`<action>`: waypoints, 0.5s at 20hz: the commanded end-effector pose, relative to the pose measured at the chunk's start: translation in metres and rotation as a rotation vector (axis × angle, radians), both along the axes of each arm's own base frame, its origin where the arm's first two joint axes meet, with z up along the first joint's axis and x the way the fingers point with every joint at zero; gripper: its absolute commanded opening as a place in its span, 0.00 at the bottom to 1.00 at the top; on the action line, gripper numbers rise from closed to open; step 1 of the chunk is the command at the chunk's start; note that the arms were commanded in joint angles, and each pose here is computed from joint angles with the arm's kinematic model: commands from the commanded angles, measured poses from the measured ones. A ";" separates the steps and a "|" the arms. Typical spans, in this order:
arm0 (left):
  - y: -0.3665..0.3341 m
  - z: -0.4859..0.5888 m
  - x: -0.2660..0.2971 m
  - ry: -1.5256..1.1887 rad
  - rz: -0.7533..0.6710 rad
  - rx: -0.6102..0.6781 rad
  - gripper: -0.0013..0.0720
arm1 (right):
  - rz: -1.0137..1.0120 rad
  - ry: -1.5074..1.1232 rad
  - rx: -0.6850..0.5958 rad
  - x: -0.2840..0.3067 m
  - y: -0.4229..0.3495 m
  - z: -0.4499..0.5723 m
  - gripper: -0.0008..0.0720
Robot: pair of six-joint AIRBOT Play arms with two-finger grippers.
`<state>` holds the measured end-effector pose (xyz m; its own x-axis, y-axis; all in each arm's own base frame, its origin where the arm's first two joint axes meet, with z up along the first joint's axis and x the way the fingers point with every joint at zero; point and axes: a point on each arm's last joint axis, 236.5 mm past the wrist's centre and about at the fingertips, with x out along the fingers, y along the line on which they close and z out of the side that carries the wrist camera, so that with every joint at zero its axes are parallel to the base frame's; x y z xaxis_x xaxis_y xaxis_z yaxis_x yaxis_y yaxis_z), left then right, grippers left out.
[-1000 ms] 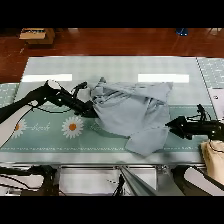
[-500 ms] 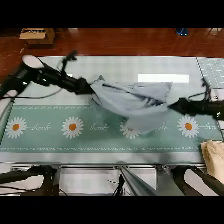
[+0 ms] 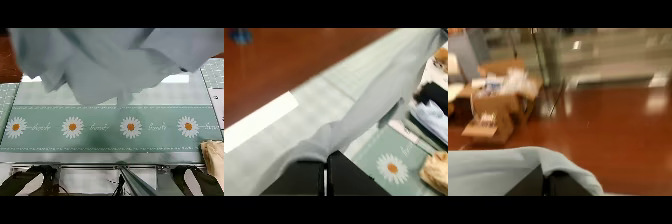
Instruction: Fold the shirts.
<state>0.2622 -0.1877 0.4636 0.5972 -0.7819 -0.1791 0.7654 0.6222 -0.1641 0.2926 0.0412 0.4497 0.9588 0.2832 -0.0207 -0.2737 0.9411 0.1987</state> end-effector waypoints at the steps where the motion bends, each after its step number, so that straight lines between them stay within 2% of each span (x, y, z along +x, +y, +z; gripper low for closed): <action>1: 0.028 0.049 -0.066 -0.143 0.162 -0.010 0.04 | -0.119 -0.151 -0.034 -0.062 -0.001 0.066 0.05; 4: 0.046 0.029 -0.094 -0.058 0.255 0.034 0.04 | -0.171 -0.111 -0.088 -0.087 -0.002 0.066 0.06; 7: 0.046 -0.001 -0.111 0.082 0.244 0.068 0.04 | -0.196 -0.051 -0.116 -0.097 -0.005 0.056 0.05; 10: 0.042 -0.036 -0.102 0.230 0.211 0.098 0.04 | -0.168 0.118 -0.151 -0.080 -0.009 0.016 0.05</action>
